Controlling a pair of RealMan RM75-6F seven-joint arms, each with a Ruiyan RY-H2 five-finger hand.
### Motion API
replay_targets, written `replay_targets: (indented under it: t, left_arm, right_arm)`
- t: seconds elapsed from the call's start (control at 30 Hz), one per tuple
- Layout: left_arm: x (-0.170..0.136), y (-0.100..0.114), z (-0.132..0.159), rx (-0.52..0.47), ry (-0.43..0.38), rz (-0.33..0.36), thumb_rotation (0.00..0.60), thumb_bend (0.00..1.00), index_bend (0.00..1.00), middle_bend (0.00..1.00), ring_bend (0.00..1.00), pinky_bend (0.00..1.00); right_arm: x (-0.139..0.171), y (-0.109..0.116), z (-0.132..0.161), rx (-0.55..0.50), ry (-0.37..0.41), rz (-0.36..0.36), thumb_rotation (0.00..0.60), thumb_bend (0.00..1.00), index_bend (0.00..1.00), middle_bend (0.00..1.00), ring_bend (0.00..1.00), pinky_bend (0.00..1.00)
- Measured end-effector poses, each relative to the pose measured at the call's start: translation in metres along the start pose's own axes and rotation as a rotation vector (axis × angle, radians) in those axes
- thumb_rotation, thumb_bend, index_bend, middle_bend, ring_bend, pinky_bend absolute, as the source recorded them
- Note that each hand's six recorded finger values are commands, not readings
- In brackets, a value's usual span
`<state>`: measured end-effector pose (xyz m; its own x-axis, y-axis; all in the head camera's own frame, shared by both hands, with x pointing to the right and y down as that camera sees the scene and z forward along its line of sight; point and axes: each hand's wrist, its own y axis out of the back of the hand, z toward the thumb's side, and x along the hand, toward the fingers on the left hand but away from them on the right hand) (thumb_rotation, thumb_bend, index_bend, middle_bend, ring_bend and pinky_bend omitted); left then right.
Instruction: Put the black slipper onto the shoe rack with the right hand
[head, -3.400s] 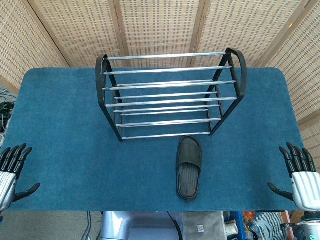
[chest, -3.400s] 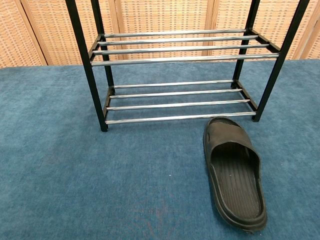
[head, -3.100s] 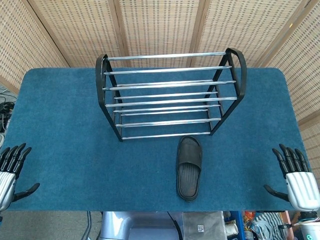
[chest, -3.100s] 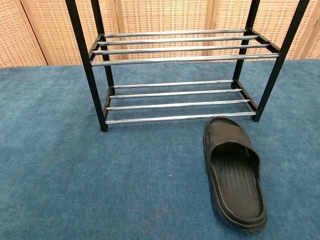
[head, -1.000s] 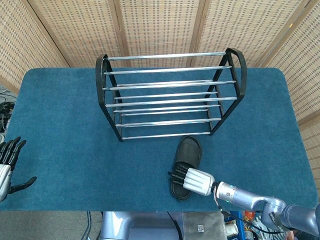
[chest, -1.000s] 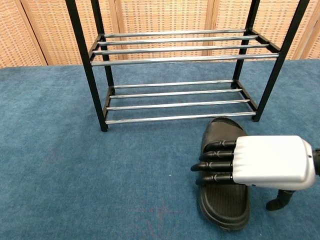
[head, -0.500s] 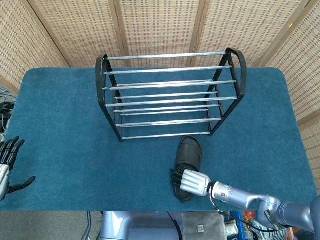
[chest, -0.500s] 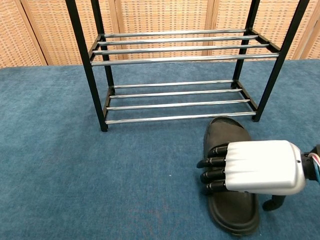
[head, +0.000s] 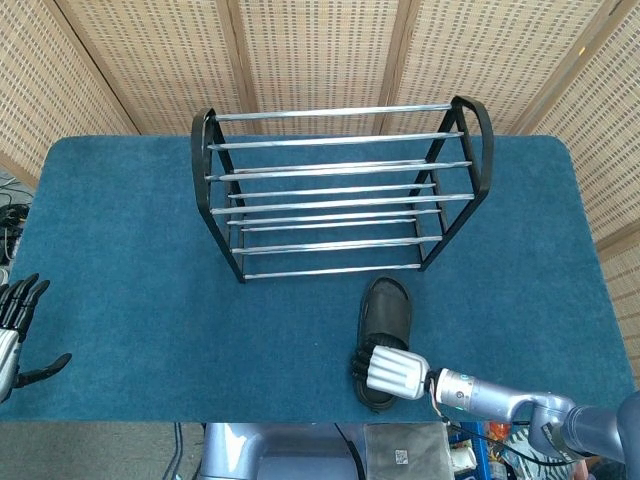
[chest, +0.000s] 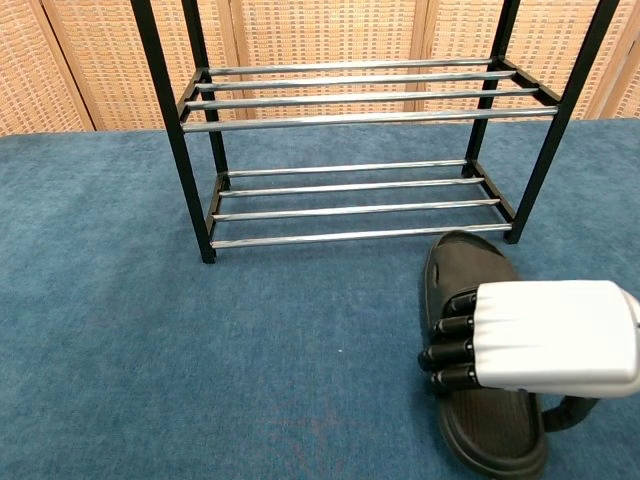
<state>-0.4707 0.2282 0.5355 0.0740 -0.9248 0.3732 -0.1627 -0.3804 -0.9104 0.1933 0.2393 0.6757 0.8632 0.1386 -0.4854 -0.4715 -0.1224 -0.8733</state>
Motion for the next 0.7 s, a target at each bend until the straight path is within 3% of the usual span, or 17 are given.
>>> replay_targets:
  t: [0.2, 0.7]
  left_arm:
    - [-0.001, -0.001, 0.002, 0.004, -0.008, -0.003, 0.6, 0.17, 0.0, 0.0, 0.0, 0.0]
    - [-0.001, -0.004, 0.004, 0.017, -0.007, -0.008, 0.6, 0.17, 0.0, 0.0, 0.0, 0.0]
  right_arm:
    - [0.025, 0.014, -0.002, 0.042, -0.007, -0.057, 0.6, 0.5, 0.55, 0.55, 0.37, 0.39]
    - [0.092, 0.079, 0.001, 0.162, 0.019, -0.173, 0.6, 0.5, 0.55, 0.54, 0.37, 0.4]
